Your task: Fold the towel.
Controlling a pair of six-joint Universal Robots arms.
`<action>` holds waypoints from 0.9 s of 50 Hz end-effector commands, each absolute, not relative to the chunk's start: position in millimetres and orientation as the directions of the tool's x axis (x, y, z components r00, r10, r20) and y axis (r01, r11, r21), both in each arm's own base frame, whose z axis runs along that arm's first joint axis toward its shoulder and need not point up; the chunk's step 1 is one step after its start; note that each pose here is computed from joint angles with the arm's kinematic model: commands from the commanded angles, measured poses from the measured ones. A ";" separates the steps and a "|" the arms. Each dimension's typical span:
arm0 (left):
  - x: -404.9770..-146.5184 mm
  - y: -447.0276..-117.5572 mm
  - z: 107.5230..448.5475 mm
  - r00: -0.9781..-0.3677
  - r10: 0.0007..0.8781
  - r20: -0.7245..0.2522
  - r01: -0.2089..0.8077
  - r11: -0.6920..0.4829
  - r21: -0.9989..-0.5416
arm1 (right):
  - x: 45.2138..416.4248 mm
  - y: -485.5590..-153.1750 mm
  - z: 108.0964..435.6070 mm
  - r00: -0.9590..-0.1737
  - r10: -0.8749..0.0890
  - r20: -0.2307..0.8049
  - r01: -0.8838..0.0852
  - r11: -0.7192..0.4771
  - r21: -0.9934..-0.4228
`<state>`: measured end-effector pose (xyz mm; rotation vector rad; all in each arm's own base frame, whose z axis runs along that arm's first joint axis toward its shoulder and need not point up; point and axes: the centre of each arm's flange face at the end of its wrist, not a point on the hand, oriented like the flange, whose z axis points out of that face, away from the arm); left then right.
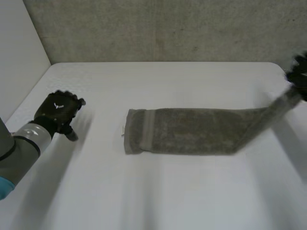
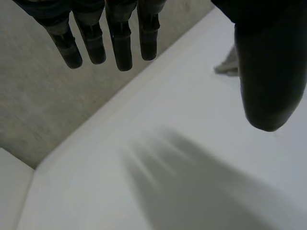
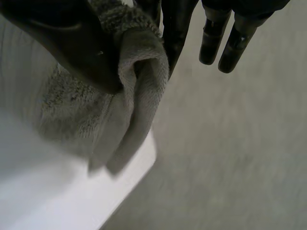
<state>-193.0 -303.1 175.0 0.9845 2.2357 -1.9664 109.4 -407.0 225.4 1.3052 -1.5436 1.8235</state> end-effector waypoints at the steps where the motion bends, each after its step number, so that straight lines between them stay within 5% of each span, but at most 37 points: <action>1: -207.8 -305.7 192.8 -0.803 0.450 -0.390 0.414 -0.050 -0.909 | 226.8 -361.9 243.6 -0.390 -0.319 0.864 -0.667 -0.548 -0.504; 3: -212.1 -308.2 199.9 -0.813 0.449 -0.370 0.384 -0.064 -0.921 | 281.1 -331.7 237.6 -0.338 -0.369 0.866 -0.581 -0.642 -0.501; 9: -211.2 -312.8 205.8 -0.840 0.421 -0.343 0.352 -0.058 -0.934 | 366.5 -281.3 216.8 -0.280 -0.412 0.867 -0.435 -0.751 -0.497; 15: -210.2 -315.3 207.9 -0.847 0.407 -0.340 0.347 -0.060 -0.936 | 400.7 -264.0 202.9 -0.311 -0.441 0.842 -0.369 -0.760 -0.535; 20: -210.1 -314.9 204.5 -0.847 0.411 -0.336 0.347 -0.049 -0.936 | 427.3 -251.2 174.3 -0.334 -0.539 0.773 -0.310 -0.712 -0.631; 29: -211.2 -315.4 203.5 -0.846 0.414 -0.336 0.347 -0.050 -0.936 | 425.2 -247.6 154.6 -0.338 -0.574 0.746 -0.375 -0.645 -0.666; 34: -222.1 -312.8 209.2 -0.836 0.431 -0.340 0.338 -0.085 -0.937 | 413.1 -249.2 176.7 -0.397 -0.614 0.682 -0.364 -0.577 -0.731; 39: -245.8 -304.8 213.0 -0.827 0.474 -0.302 0.289 -0.102 -0.952 | 370.9 -260.2 210.6 -0.547 -0.676 0.494 -0.326 -0.372 -0.869; 45: -269.9 -291.9 214.3 -0.809 0.529 -0.255 0.237 -0.103 -0.966 | 313.1 -269.9 203.1 -0.637 -0.679 0.364 -0.370 -0.144 -0.918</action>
